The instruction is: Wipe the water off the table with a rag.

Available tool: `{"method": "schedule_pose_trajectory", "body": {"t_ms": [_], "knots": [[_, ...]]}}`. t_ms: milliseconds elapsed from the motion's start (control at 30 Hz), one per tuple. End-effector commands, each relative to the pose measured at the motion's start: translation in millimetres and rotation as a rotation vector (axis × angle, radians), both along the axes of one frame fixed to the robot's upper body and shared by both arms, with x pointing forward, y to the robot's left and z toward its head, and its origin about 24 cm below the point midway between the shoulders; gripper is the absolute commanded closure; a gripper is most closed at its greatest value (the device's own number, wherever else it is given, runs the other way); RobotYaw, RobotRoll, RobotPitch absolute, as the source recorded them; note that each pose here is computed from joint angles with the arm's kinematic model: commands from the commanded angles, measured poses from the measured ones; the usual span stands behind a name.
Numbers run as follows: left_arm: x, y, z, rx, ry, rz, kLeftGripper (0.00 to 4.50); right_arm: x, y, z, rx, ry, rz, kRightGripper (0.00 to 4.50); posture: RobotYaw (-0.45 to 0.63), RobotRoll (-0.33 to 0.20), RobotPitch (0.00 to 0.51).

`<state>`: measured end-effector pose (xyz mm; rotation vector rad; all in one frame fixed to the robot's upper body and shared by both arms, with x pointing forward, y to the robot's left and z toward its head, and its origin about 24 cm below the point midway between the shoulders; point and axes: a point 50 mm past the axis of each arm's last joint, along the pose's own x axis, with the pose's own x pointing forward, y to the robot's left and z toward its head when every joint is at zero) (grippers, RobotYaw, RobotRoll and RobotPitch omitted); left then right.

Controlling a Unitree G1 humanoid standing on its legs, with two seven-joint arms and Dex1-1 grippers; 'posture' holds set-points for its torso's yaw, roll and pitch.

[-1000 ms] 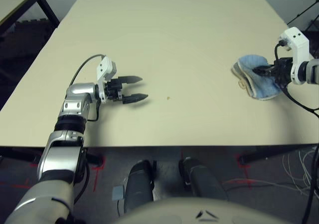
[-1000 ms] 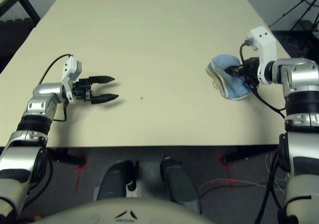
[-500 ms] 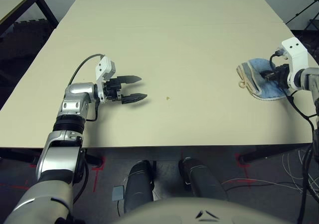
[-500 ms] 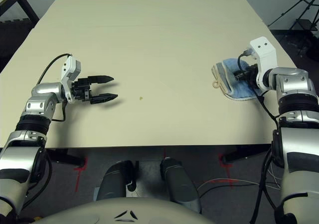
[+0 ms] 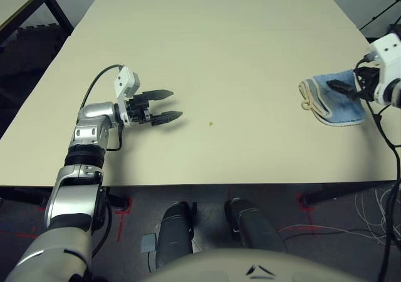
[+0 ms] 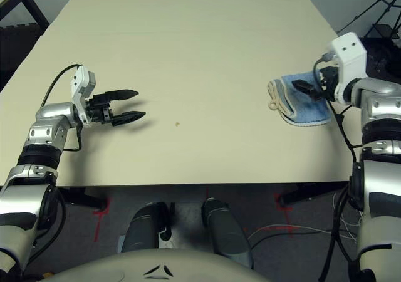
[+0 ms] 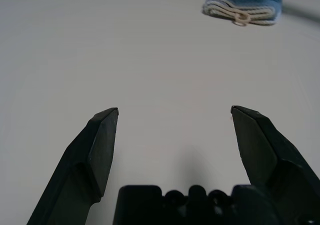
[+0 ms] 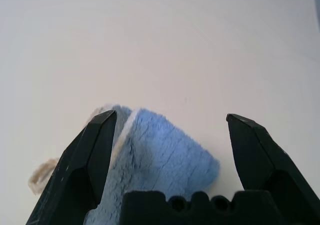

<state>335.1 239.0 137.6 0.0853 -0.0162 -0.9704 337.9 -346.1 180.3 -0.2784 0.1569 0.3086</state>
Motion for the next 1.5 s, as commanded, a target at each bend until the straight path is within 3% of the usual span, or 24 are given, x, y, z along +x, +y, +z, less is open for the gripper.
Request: {"method": "schedule_pose_trajectory", "body": {"t_ms": [33, 267, 467, 700, 1000, 1500], "knots": [[-3.3, 5.4, -0.3, -0.074, -0.020, 0.101, 0.00, -7.2, -5.2, -4.1, 0.066, -0.068, -0.013, 0.02, -0.35, 0.000, 0.125], [-4.5, 14.8, -6.5, -0.137, -0.090, 0.366, 0.00, -17.6, -5.9, -14.8, 0.231, -0.205, -0.001, 0.02, -0.33, 0.000, 0.119], [-1.6, 17.4, -16.7, -0.170, -0.146, 0.591, 0.00, -27.5, -15.7, -26.2, 0.295, -0.247, -0.055, 0.02, -0.31, 0.000, 0.124], [-4.5, 39.2, -20.0, -0.158, -0.192, 0.813, 0.00, -43.2, -33.1, -39.8, 0.346, -0.269, -0.151, 0.02, -0.28, 0.000, 0.131], [-13.2, 63.4, -16.5, -0.146, -0.213, 0.951, 0.00, -46.0, -41.3, -46.7, 0.347, -0.303, -0.229, 0.02, -0.23, 0.000, 0.138], [-6.8, 65.4, -7.0, -0.115, -0.230, 0.935, 0.00, -45.7, -40.8, -50.7, 0.352, -0.339, -0.268, 0.02, -0.24, 0.000, 0.149]]}}
